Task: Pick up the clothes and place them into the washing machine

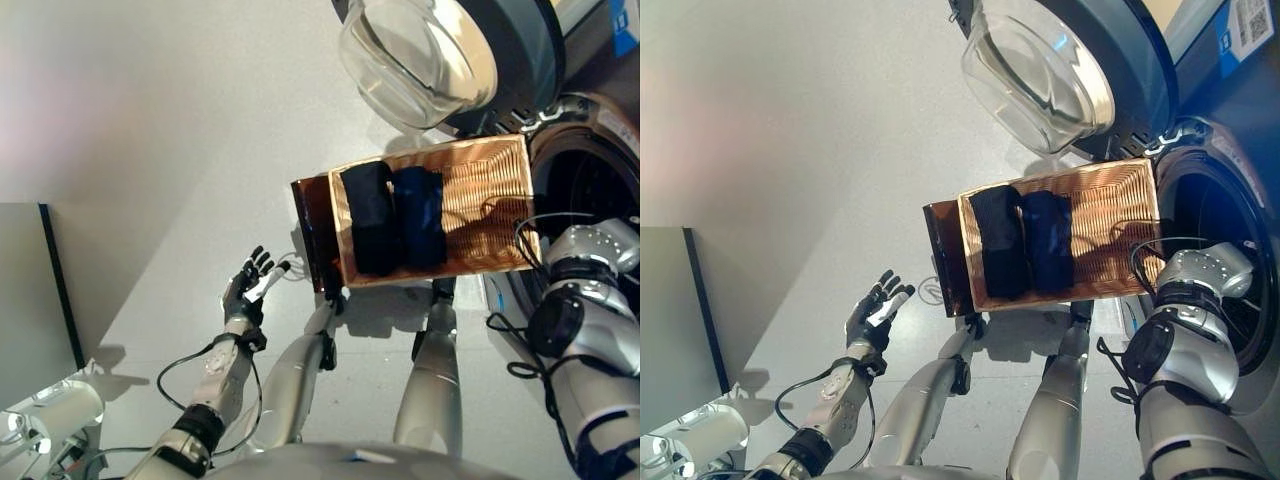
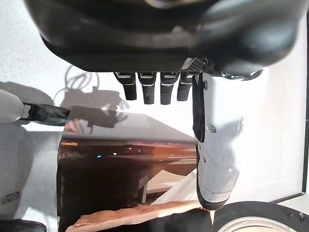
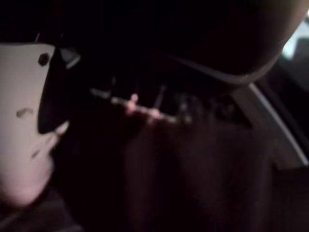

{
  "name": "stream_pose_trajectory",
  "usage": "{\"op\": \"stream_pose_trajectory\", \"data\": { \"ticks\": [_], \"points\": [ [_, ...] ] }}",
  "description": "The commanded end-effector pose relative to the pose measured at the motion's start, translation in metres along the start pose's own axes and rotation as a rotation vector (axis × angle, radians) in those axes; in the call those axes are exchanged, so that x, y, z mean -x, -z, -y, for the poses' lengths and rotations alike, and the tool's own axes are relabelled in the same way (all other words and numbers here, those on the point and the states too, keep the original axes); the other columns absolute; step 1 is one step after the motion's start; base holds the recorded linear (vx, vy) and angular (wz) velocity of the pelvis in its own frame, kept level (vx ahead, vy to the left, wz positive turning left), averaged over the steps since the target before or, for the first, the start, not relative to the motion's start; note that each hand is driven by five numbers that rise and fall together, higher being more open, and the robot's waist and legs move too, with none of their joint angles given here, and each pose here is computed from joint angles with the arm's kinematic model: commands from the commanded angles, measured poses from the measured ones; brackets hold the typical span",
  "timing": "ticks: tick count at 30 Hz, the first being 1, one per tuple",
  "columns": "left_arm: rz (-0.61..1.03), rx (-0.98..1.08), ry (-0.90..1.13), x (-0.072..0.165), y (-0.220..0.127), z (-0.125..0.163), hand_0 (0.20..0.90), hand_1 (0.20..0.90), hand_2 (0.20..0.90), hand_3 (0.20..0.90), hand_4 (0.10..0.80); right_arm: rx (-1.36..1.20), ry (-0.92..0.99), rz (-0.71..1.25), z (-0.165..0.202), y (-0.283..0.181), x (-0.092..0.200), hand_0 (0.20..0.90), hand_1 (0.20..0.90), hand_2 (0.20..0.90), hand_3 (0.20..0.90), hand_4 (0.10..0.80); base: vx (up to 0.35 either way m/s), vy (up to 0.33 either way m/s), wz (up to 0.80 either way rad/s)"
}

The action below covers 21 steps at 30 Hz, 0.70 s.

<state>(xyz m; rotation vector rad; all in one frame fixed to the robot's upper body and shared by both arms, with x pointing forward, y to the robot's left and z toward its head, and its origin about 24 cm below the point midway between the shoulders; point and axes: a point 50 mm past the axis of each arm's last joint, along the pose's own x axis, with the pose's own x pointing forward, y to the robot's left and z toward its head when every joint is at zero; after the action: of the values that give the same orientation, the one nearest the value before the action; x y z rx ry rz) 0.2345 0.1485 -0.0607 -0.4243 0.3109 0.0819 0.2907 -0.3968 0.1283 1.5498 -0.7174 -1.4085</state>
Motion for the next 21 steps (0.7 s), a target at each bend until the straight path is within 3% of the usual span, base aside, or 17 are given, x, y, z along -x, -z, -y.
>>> {"op": "stream_pose_trajectory", "data": {
  "ticks": [1,5,9,15,19,21],
  "points": [
    [0.081,-0.011,-0.046,0.005,-0.012,-0.016,0.900,0.900,0.900,0.900,0.800,0.041,-0.246,0.137,-0.054,-0.026,0.003,0.900,0.900,0.900,0.900,0.800,0.000,0.000,0.00],
    [0.061,-0.004,-0.063,0.007,-0.008,-0.019,0.900,0.900,0.900,0.900,0.800,0.121,-0.193,0.089,-0.035,-0.015,-0.001,0.900,0.900,0.900,0.900,0.800,0.000,0.000,0.00],
    [0.072,-0.004,-0.056,0.005,-0.011,-0.018,0.900,0.900,0.900,0.900,0.800,0.411,-0.200,0.028,-0.013,0.000,-0.005,0.900,0.900,0.900,0.900,0.800,-0.003,-0.033,0.02],
    [0.073,0.003,-0.061,0.008,-0.011,-0.023,0.900,0.900,0.900,0.900,0.800,0.621,-0.196,-0.075,0.038,0.017,-0.004,0.900,0.900,0.900,0.900,0.800,0.018,-0.020,0.04],
    [0.109,-0.010,-0.084,0.010,-0.021,-0.036,0.900,0.900,0.900,0.900,0.800,1.007,-0.343,-0.205,0.080,0.036,0.006,0.900,0.900,0.900,0.900,0.800,-0.005,-0.045,0.03],
    [0.116,-0.011,-0.095,0.012,-0.023,-0.040,0.900,0.900,0.900,0.900,0.800,1.067,-0.380,-0.218,0.088,0.039,0.010,0.900,0.900,0.900,0.900,0.800,0.012,-0.040,0.06]
  ]
}}
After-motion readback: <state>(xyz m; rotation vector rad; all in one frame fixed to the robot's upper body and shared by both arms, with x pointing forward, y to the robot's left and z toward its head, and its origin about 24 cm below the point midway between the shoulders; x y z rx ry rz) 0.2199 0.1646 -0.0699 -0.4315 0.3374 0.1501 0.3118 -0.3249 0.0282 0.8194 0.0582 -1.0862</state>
